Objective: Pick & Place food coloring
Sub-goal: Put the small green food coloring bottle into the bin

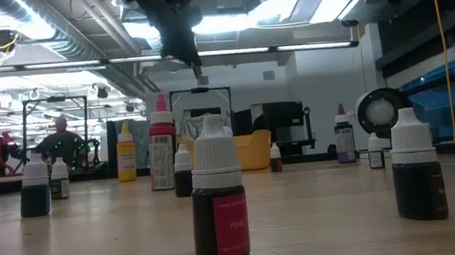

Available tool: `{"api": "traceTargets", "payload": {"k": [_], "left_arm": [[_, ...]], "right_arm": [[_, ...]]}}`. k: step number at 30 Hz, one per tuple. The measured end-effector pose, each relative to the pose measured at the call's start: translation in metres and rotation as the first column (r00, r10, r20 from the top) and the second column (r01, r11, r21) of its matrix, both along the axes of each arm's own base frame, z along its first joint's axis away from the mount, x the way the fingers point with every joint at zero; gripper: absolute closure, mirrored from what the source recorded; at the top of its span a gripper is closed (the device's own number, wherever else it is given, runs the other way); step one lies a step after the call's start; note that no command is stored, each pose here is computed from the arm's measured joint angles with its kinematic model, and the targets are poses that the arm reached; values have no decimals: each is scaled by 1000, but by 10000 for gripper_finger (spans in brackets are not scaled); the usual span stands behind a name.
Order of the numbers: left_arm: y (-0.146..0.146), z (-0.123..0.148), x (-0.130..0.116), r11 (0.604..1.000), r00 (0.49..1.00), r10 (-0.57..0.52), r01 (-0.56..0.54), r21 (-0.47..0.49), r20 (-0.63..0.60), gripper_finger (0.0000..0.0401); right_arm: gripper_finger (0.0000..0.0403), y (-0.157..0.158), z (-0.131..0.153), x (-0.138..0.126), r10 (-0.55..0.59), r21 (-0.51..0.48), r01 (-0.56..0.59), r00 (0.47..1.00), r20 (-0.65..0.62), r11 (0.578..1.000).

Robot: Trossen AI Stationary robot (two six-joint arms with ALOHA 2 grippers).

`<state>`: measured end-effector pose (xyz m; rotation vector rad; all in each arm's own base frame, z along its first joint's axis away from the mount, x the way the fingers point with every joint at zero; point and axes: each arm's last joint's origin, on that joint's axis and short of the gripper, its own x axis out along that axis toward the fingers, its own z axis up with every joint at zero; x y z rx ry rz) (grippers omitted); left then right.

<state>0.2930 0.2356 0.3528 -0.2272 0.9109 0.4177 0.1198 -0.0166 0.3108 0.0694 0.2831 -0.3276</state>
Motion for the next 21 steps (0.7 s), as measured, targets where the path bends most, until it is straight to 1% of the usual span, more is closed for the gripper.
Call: {"api": "traceTargets", "payload": {"k": [4, 12, 17, 21], "left_arm": [[5, -30, 4, 1000, 1000, 22, -22, -18, -2, 329], [3, -92, 2, 997, 998, 35, -38, -66, -49, 328], [2, -109, 1, 996, 998, 41, -45, -73, -51, 328], [7, -119, 9, 996, 997, 32, -38, -83, -68, 327]], "right_arm": [[373, 0, 0, 0, 0, 0, 0, 1000, 0, 1000], [373, 0, 0, 0, 0, -1, 0, 1000, -1, 1000], [373, 0, 0, 0, 5, -16, -5, 1000, -6, 1000], [373, 0, 0, 0, 5, -17, -5, 1000, -6, 1000]]}}
